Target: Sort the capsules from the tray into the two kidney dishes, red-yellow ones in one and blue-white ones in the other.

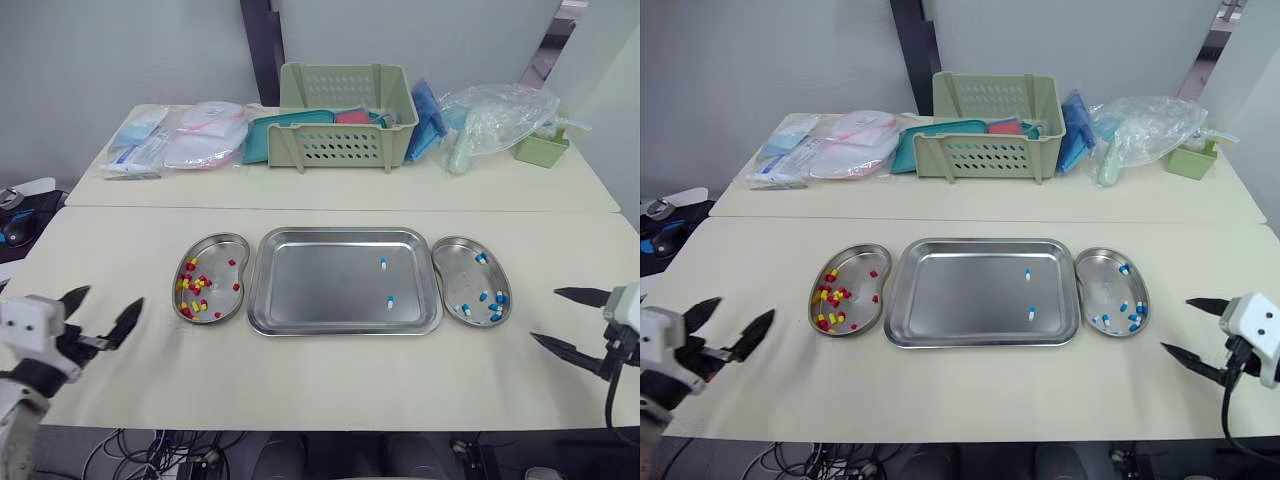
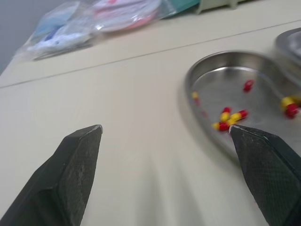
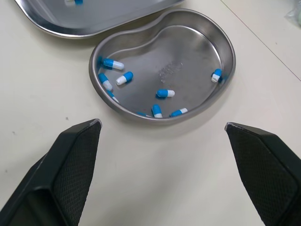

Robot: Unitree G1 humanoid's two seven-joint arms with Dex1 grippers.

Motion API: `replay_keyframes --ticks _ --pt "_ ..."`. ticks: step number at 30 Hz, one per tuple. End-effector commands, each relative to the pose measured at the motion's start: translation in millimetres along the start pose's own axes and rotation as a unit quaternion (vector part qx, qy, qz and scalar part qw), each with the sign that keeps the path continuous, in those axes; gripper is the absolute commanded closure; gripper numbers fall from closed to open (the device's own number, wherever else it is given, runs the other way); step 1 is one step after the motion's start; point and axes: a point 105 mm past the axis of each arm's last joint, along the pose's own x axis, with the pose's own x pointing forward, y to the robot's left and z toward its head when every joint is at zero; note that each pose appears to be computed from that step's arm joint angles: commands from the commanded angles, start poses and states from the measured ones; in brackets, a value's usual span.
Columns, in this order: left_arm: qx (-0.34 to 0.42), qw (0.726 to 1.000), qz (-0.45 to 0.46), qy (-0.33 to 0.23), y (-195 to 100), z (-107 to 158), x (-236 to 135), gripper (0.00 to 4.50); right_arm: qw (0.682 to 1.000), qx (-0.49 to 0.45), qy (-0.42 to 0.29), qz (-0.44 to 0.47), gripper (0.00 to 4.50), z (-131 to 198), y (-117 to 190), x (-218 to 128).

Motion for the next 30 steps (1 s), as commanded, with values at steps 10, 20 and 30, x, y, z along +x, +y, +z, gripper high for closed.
replay_keyframes --ticks 10,20,30 --pt "0.015 0.995 0.052 0.080 52 -32 -46 0.00 0.999 0.007 0.036 0.028 0.04 -15 -9 -22" --pt "0.019 0.996 0.036 0.079 50 -32 -41 0.00 0.999 0.011 0.035 0.026 0.04 -16 -3 -21" --pt "0.056 0.994 -0.077 0.051 12 -12 -28 0.00 0.999 0.011 0.028 0.024 0.04 -13 3 -22"
